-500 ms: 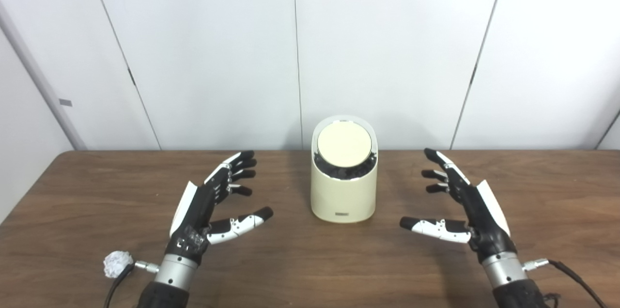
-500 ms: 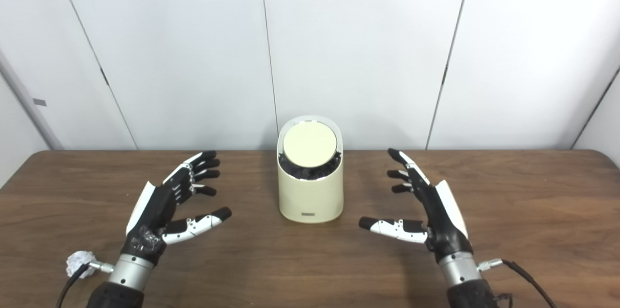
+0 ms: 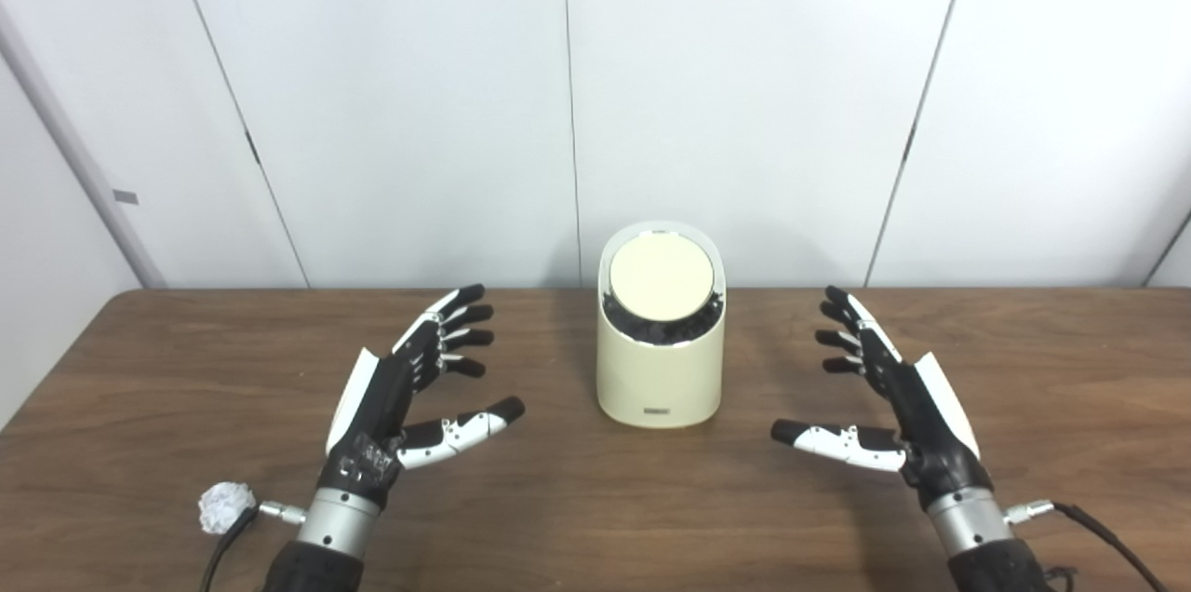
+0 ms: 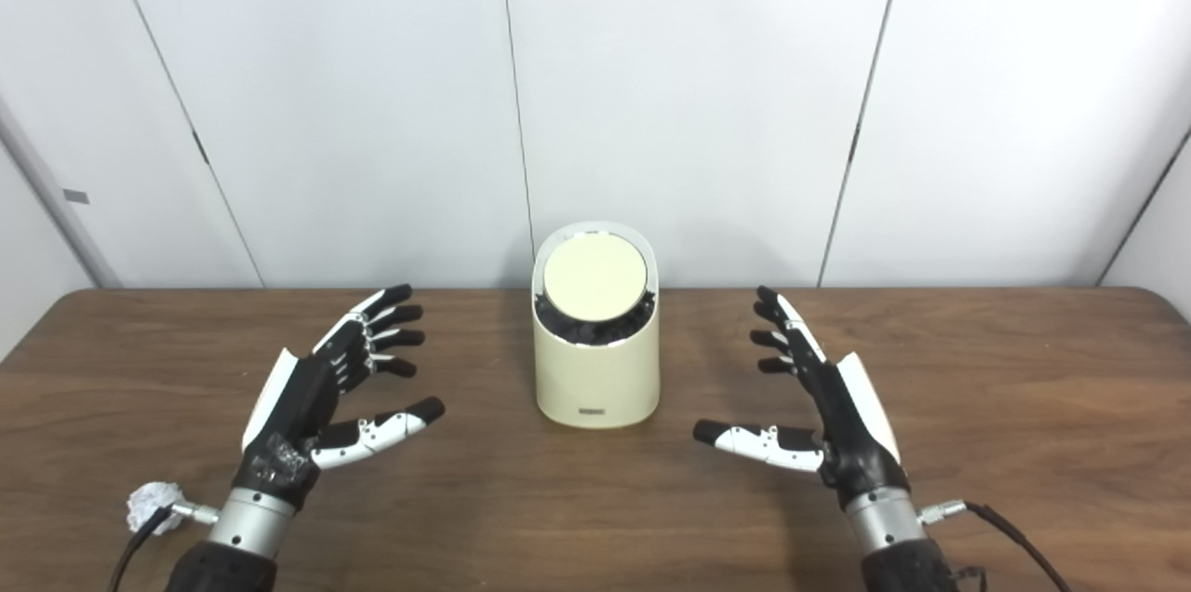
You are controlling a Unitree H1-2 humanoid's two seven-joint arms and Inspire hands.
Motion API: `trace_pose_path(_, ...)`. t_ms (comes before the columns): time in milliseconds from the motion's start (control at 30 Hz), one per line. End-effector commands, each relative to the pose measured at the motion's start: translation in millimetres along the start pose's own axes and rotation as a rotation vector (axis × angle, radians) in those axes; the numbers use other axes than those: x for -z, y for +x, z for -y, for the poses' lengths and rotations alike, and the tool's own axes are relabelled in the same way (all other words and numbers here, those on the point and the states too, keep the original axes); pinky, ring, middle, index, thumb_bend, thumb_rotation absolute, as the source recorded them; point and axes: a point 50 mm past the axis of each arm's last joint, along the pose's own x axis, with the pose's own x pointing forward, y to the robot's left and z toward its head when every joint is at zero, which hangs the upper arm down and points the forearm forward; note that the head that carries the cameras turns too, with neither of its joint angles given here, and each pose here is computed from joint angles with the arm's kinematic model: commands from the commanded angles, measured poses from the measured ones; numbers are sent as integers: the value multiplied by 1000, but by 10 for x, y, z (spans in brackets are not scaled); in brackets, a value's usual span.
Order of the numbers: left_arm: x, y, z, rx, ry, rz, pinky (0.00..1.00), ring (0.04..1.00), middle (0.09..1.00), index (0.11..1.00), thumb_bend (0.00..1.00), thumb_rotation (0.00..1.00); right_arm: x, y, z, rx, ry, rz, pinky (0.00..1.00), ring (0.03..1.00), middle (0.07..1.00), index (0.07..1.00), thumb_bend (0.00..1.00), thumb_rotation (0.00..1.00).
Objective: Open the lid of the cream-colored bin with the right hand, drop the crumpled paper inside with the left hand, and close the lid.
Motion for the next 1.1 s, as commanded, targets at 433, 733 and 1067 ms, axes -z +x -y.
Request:
trace_pose_path(433, -158, 113, -59, 0, -1, 77, 636, 778, 846, 894, 711, 126, -486, 312, -67, 70, 7, 110, 707, 835, 907, 982, 878, 462)
trace_pose_path(733, -154, 81, -21, 1, 0, 68, 618, 764, 842, 882, 715, 120, -807, 673, -123, 87, 31, 85, 724, 851, 910, 970, 844, 437)
trace_pose_path(1067, -149, 66, -10, 3, -6, 66, 624, 766, 843, 884, 707, 122, -1031, 977, -86, 92, 3, 94, 744, 884, 921, 967, 838, 429)
